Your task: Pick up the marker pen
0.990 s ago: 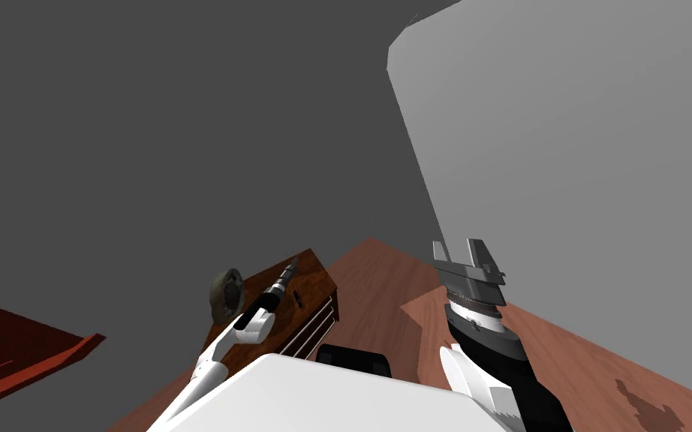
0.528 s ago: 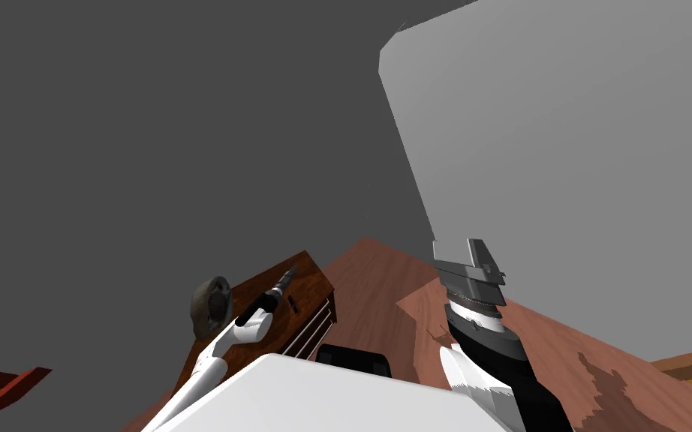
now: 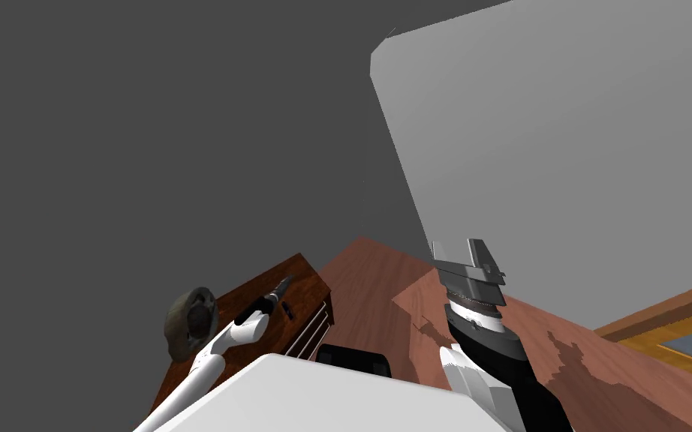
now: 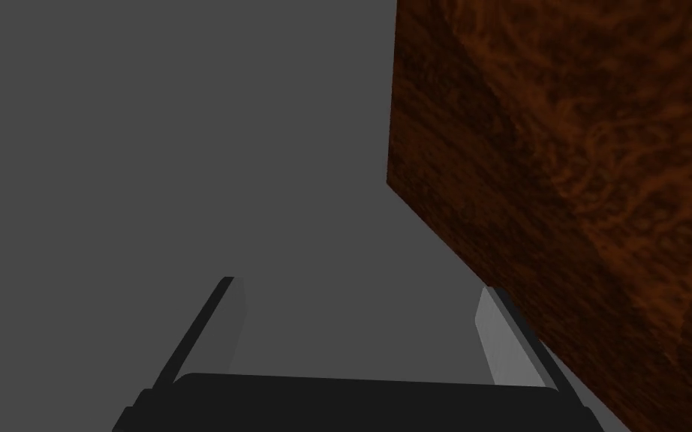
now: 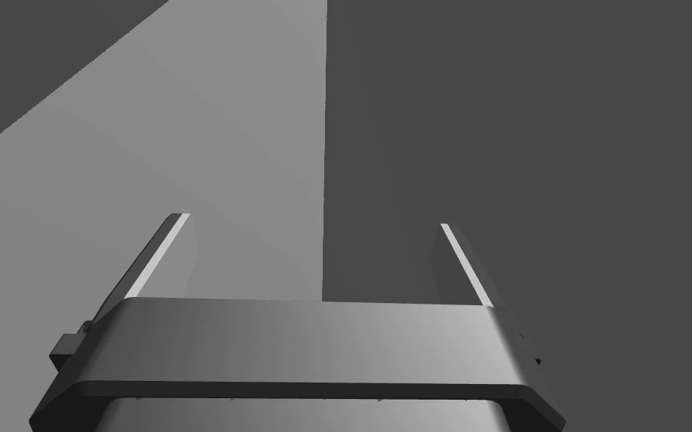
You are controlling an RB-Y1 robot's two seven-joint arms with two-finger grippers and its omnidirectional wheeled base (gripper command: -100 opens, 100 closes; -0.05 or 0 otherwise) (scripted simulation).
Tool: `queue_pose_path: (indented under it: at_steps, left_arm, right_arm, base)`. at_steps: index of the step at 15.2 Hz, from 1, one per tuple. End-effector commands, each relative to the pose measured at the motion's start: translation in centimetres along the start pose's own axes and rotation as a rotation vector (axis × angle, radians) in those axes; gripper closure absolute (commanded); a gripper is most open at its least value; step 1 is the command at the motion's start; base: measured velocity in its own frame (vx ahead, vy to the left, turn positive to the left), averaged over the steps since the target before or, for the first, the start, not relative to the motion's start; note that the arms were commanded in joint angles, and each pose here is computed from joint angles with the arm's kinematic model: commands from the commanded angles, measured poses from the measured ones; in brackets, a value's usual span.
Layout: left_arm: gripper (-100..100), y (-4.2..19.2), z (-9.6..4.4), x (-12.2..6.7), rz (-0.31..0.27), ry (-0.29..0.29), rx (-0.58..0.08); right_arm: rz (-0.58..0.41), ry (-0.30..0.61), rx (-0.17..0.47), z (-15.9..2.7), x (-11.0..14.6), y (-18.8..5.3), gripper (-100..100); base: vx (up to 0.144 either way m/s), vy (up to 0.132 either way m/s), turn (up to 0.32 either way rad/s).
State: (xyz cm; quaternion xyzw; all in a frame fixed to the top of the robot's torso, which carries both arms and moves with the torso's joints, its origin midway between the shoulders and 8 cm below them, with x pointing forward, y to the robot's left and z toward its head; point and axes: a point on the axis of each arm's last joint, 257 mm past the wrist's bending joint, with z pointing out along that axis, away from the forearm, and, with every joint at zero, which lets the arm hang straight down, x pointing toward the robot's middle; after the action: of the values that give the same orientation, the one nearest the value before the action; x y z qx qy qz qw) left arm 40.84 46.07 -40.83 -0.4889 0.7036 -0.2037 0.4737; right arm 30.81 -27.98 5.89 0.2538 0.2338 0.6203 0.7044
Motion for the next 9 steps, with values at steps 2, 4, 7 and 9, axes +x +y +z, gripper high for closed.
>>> queue_pose_path:
  at_steps: [2,4,7,9]
  left_arm:
    - [-100,4.5,0.0,0.4,0.004,0.037,-0.117]
    - [-100,5.8,0.1,0.5,0.005,0.061,-0.162]
    - [-100,9.0,-0.2,0.8,0.002,0.089,-0.245]
    - [-100,10.9,-0.4,0.8,-0.001,0.107,-0.295]
  right_arm:
    - [0.000,0.000,0.000,0.0,0.0,0.0,0]
    - [0.000,0.000,0.000,0.0,0.0,0.0,0]
    - [0.000,0.000,0.000,0.0,0.0,0.0,0]
    - [0.000,0.000,0.000,0.0,0.0,0.0,0]
  base:
    - [0.013,0.023,-0.210]
    - [0.010,0.017,-0.078]
    - [0.008,0.016,-0.129]
    - [0.011,0.021,-0.178]
